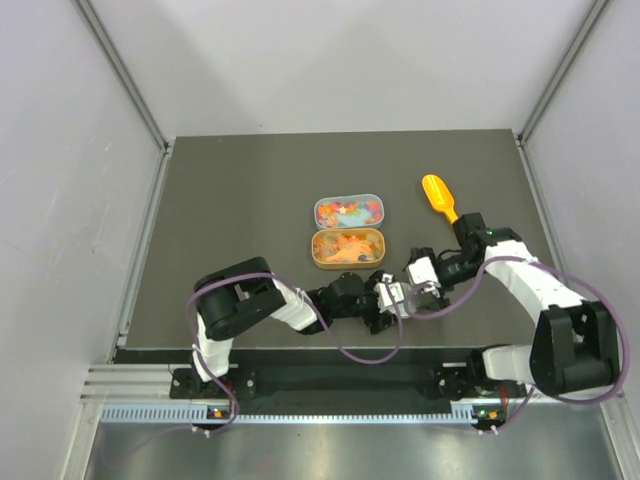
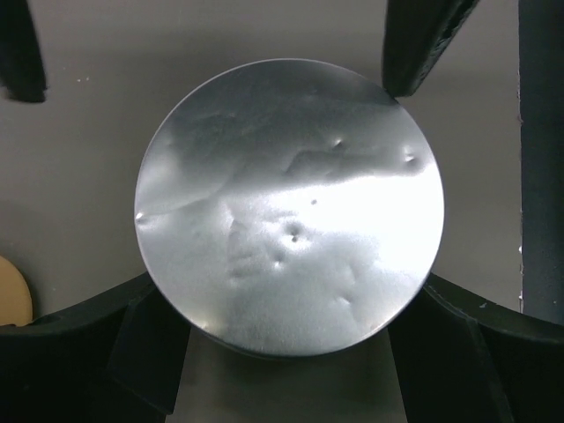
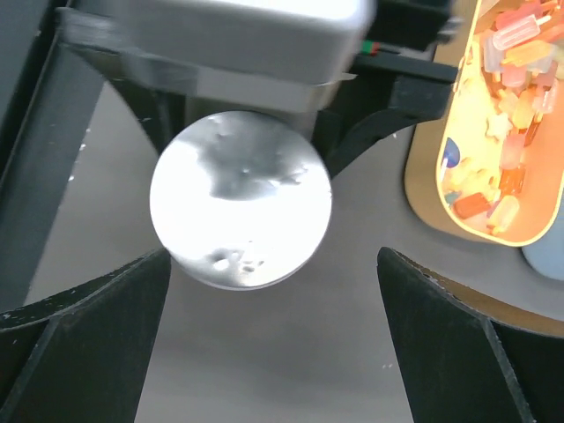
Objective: Pack the candies
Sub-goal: Screw the bottle lid onto the packing bottle.
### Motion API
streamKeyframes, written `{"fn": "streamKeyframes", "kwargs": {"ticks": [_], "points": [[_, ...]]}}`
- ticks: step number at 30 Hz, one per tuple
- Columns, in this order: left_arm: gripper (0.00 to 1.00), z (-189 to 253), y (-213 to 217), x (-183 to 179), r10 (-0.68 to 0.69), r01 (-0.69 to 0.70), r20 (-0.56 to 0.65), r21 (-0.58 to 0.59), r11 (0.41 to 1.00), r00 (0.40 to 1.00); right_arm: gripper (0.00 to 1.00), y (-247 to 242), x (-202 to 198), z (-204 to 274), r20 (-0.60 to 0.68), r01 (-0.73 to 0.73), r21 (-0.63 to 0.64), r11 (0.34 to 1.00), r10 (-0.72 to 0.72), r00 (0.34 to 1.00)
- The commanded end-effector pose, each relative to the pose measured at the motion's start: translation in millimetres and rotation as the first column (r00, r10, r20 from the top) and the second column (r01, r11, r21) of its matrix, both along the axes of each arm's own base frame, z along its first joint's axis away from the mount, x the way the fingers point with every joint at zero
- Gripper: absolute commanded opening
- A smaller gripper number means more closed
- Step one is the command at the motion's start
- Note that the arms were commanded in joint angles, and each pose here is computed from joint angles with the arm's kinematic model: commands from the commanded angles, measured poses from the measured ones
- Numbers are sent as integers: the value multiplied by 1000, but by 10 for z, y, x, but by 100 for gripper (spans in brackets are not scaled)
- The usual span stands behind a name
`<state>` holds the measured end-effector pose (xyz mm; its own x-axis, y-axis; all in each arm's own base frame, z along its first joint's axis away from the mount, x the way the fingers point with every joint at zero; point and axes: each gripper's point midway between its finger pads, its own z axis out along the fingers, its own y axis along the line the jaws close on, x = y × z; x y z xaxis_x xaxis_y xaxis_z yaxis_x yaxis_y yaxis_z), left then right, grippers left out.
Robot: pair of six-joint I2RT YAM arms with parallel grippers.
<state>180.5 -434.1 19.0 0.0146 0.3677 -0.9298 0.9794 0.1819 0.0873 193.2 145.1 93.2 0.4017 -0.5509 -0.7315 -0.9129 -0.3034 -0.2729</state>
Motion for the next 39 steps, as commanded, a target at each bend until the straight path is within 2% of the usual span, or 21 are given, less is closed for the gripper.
{"fn": "streamKeyframes", "kwargs": {"ticks": [1, 9, 25, 34, 39], "points": [[39, -1008, 831, -437, -39, 106, -165, 418, 902, 986, 100, 182, 159, 156, 44, -37, 77, 996, 34, 998], [40, -988, 917, -424, -35, 104, -167, 425, 899, 985, 100, 242, -43, 0, -12, -157, 50, 986, 158, 987], [39, -954, 912, -374, -13, 80, -161, 417, 905, 987, 99, 336, 41, -110, -23, -201, 26, 979, 202, 979], [39, -972, 922, -374, -8, 83, -177, 424, 902, 984, 86, 332, -29, -130, -53, -194, 26, 981, 195, 979], [39, -970, 905, -379, -14, 95, -193, 419, 903, 981, 86, 341, -51, -103, -81, -166, 32, 986, 169, 982]]}}
